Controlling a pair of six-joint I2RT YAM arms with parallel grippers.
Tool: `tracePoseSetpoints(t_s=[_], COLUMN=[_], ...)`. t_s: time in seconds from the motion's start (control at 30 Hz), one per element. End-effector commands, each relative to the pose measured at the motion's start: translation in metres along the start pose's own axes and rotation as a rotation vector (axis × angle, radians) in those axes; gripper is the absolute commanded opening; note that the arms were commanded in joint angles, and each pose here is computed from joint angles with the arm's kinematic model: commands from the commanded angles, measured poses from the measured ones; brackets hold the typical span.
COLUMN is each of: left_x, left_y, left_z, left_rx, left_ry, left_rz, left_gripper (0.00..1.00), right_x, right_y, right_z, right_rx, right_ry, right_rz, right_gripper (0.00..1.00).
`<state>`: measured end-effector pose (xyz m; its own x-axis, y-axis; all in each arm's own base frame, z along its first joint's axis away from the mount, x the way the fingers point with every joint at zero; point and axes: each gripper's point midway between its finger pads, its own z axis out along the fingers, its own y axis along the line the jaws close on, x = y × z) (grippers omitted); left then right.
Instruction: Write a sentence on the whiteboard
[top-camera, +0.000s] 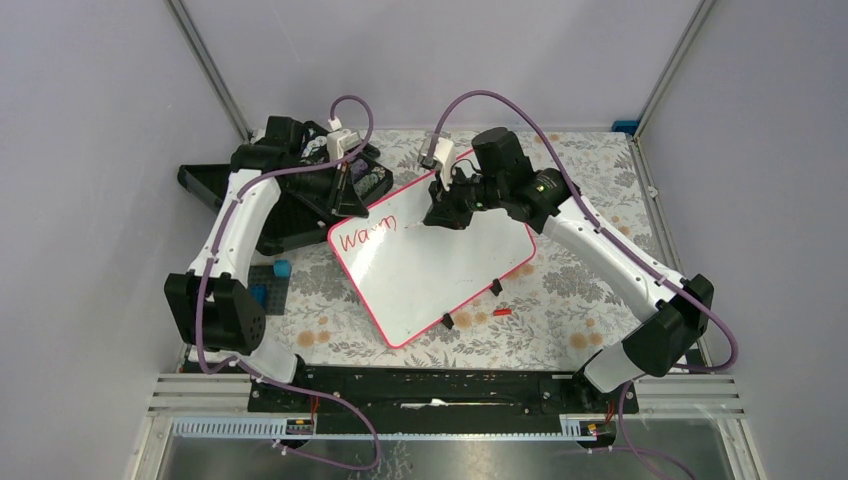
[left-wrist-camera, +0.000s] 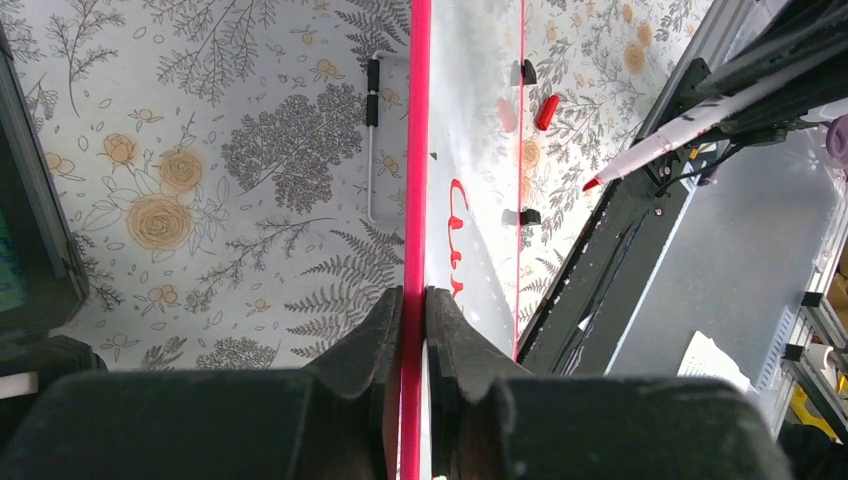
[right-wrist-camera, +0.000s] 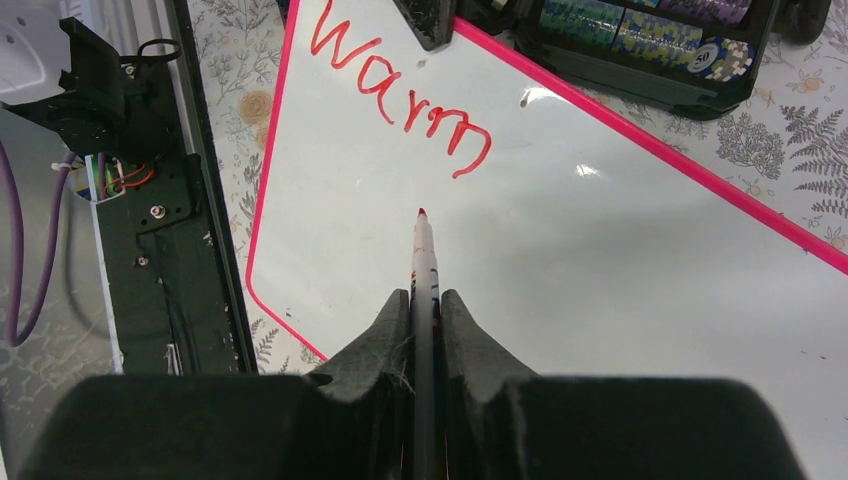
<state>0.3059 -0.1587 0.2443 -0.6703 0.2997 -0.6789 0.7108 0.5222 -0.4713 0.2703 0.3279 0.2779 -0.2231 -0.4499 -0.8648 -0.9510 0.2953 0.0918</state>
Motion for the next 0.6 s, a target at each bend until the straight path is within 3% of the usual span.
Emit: tracePoseSetpoints(t_s=[0.0,0.07,0.33,0.57], left_x=[-0.012,-0.013,-0.005,0.000], left_y=[0.003,0.003,-0.017,-0.014], left_z=[0.009,0.008,-0.010,-0.017], left_rx=[0.006,-0.001,-0.015,-0.031], left_ry=[-0.004,-0.007,-0.012,-0.032], left_rz=[0.078,0.077,0.078,0.059], left_gripper=[0.11,0.13,0.45,0.43], right_x=[-0.012,-0.011,-0.008,-0.013], right_y=[0.005,0.002,-0.021,-0.026], right_z=[-0.014,-0.015,-0.015,-0.007], right_rx=[-0.008,-0.002,0.043,0.041], right_ry=[-0.042,-0.041,-0.049,-0.078], right_rz=[-0.040,-0.038,-0.035,-0.046], right_gripper=[0.00,0.00,0.00,0.00])
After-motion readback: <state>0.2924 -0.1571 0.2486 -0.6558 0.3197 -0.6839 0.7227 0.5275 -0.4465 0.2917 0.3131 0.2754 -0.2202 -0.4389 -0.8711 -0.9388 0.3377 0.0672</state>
